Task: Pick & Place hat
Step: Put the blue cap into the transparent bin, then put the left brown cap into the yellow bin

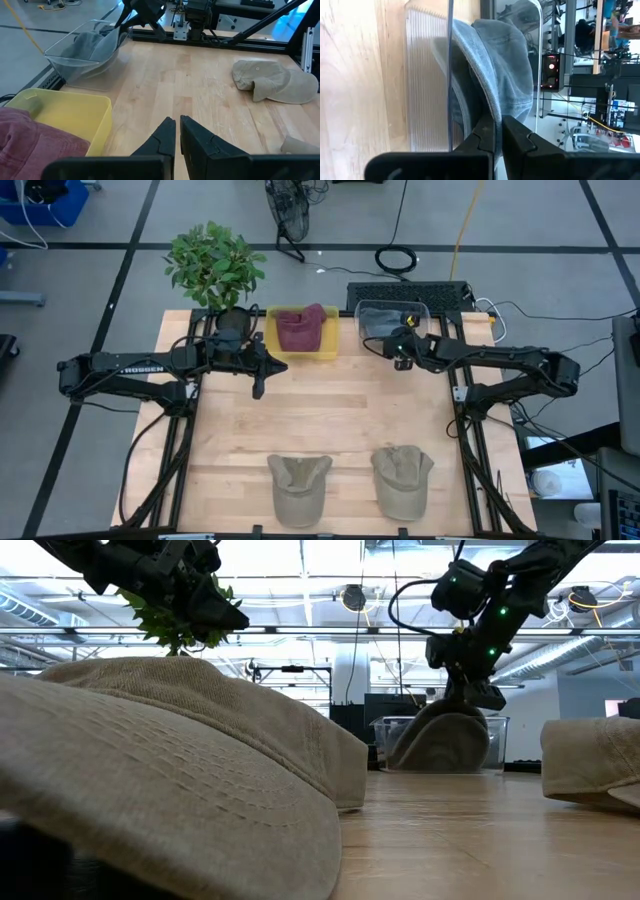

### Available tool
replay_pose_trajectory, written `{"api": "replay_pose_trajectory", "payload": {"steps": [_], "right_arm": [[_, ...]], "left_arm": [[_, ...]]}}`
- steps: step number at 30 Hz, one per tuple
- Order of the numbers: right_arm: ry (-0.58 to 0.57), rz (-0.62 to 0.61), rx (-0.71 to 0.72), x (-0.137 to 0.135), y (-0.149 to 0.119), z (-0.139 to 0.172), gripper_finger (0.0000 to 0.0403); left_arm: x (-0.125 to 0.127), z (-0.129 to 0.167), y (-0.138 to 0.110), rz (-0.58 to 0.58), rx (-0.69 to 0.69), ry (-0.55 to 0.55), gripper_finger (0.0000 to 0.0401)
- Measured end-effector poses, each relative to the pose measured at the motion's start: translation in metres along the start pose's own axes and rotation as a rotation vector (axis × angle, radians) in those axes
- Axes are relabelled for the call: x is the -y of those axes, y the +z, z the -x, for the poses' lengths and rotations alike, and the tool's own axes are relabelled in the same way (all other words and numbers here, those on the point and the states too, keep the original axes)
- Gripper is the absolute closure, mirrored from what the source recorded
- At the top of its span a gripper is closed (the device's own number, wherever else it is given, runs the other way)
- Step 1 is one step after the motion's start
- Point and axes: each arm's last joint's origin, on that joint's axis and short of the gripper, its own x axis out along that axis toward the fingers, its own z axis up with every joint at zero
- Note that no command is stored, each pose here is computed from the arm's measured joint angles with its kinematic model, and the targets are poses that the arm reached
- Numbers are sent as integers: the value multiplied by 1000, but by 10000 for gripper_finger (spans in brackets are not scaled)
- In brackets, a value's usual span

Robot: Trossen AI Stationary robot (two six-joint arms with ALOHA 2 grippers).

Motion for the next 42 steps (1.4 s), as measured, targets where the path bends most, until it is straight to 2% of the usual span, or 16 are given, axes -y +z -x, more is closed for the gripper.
{"api": "replay_pose_trajectory", "payload": {"steps": [8, 13, 18, 26, 31, 35, 38, 42], "right_arm": [[76, -75, 50, 0, -1, -3, 399], [56, -100, 36, -4, -5, -6, 393], [17, -107, 43, -5, -2, -3, 349], [-40, -153, 156, 2, 2, 20, 267], [-64, -208, 236, 8, 1, 40, 241], [-63, -298, 310, 11, 0, 55, 234], [19, -391, 398, 10, 1, 64, 237], [221, -522, 514, 5, 5, 71, 246]], "left_arm": [[0, 0, 0, 6, -1, 0, 370], [2, 0, -1, 4, -9, -8, 370], [2, 0, -1, -3, -9, -11, 370], [2, 0, -1, -2, -10, -10, 370], [2, 0, -3, 2, -27, -11, 370], [2, 0, -3, 4, -28, -11, 370], [2, 0, -3, 3, -27, -11, 370], [2, 0, -2, 0, -26, -11, 370]]}}
